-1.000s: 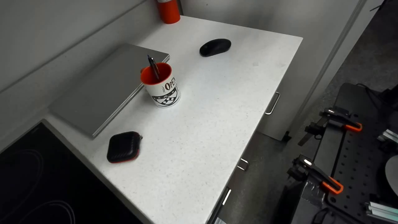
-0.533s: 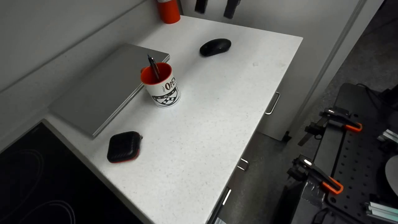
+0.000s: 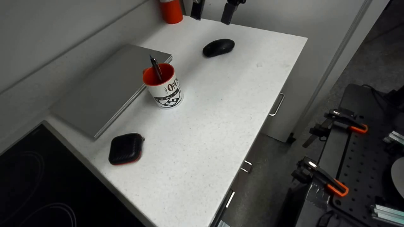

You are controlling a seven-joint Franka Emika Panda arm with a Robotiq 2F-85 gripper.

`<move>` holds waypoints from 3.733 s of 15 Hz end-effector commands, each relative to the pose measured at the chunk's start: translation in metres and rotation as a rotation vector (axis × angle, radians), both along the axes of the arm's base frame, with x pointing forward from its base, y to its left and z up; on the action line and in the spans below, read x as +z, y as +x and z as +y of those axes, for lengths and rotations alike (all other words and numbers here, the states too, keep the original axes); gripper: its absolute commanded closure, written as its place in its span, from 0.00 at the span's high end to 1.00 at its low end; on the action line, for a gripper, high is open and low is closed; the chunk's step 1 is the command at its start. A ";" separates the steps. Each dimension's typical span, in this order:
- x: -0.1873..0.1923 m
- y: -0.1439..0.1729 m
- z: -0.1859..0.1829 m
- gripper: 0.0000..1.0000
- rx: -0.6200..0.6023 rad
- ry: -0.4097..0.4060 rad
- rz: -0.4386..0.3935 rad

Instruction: Take the pen from the mug cup and put it on the table

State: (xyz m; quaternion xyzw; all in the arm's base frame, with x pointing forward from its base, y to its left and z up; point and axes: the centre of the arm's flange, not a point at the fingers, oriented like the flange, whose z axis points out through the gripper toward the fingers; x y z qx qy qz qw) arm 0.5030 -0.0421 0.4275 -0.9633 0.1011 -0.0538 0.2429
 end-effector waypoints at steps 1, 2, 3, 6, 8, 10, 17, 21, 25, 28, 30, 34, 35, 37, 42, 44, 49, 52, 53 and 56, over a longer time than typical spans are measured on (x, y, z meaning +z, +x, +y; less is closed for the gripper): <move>0.000 0.000 0.000 1.00 0.000 0.000 0.000; 0.000 0.000 0.000 1.00 0.000 0.000 0.000; 0.000 0.000 0.000 1.00 0.000 0.000 0.000; -0.012 0.019 0.011 1.00 -0.032 -0.010 -0.031; -0.028 0.030 0.026 1.00 -0.039 -0.022 -0.058; -0.040 0.039 0.042 1.00 -0.045 -0.011 -0.099; -0.055 0.061 0.090 1.00 -0.085 0.058 -0.299; -0.062 0.070 0.097 1.00 -0.088 0.041 -0.398; -0.070 0.079 0.098 1.00 -0.079 0.035 -0.455; -0.075 0.086 0.102 1.00 -0.067 0.048 -0.474; -0.079 0.088 0.102 1.00 -0.058 0.049 -0.472; -0.086 0.088 0.099 1.00 -0.042 0.040 -0.426; -0.088 0.088 0.098 1.00 -0.033 0.039 -0.409; -0.089 0.087 0.096 0.91 -0.011 0.033 -0.401; -0.083 0.088 0.092 0.41 -0.007 0.036 -0.410; -0.082 0.088 0.091 0.26 -0.008 0.037 -0.411; -0.079 0.088 0.085 0.00 -0.021 0.035 -0.414; -0.073 0.090 0.079 0.03 -0.033 0.039 -0.424; -0.070 0.091 0.078 0.02 -0.037 0.039 -0.427; -0.051 0.088 0.069 0.03 -0.055 0.058 -0.446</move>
